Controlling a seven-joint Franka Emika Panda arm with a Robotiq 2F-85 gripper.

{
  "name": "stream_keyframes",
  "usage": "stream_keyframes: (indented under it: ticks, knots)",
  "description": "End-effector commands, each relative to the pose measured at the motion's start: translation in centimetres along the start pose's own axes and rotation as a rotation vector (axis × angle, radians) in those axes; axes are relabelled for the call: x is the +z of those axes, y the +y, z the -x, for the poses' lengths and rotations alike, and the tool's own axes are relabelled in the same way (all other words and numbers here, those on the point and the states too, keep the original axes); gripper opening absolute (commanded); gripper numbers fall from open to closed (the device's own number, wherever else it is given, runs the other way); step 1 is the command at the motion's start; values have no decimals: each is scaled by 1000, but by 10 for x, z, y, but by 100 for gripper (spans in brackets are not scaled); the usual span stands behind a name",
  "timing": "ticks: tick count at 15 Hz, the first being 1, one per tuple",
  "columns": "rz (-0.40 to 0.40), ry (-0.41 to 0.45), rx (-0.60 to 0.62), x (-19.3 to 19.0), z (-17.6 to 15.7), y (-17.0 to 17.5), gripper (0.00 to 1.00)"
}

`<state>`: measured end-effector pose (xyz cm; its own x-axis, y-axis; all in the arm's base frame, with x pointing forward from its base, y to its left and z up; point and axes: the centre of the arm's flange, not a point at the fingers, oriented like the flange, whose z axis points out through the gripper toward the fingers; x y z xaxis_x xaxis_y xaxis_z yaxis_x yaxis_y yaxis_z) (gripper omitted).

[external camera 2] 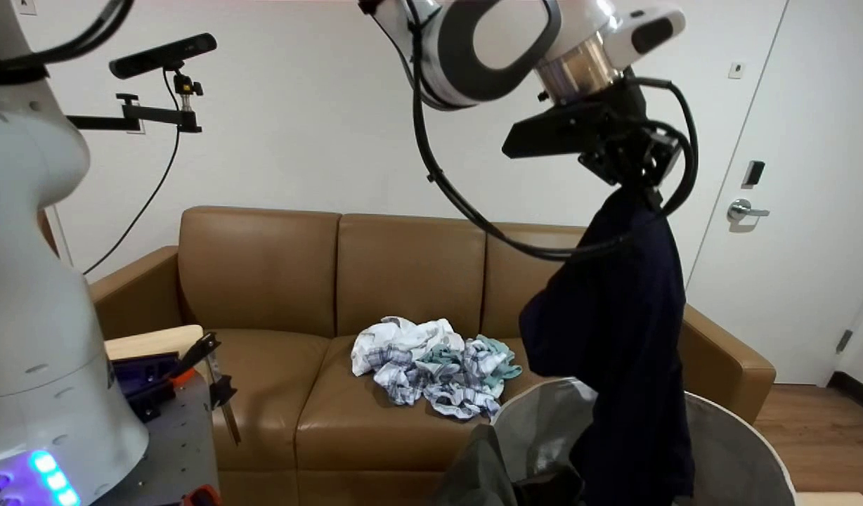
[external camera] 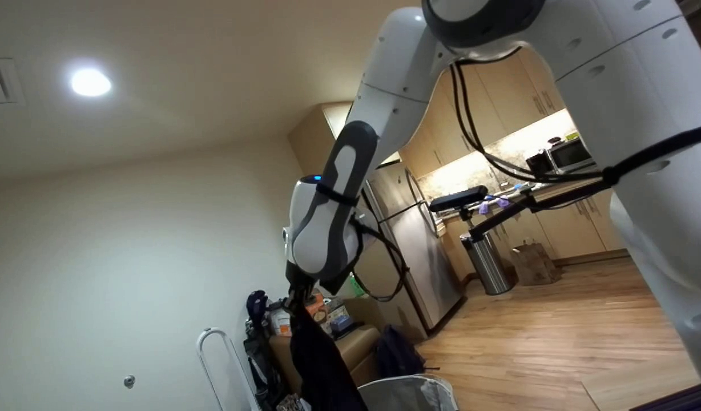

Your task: Take the underwear out of the laundry bag and put it on the sofa

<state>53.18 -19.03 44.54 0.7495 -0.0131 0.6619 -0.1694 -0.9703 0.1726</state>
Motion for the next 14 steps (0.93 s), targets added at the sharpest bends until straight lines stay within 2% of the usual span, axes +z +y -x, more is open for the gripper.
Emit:
stream_keyframes:
  ticks: [1,4,6,8,9,14]
  knots:
    - [1,22,-10,-13,-2,-1,6]
    - [2,28,-13,-25,5,0,4]
    - [-41,90,-54,-38,-14,-22,4]
    - [-65,176,-130,-71,-36,-52,4]
    - [-66,209,-171,-102,-49,-72,3]
    - [-127,405,-362,-217,-63,-125,4]
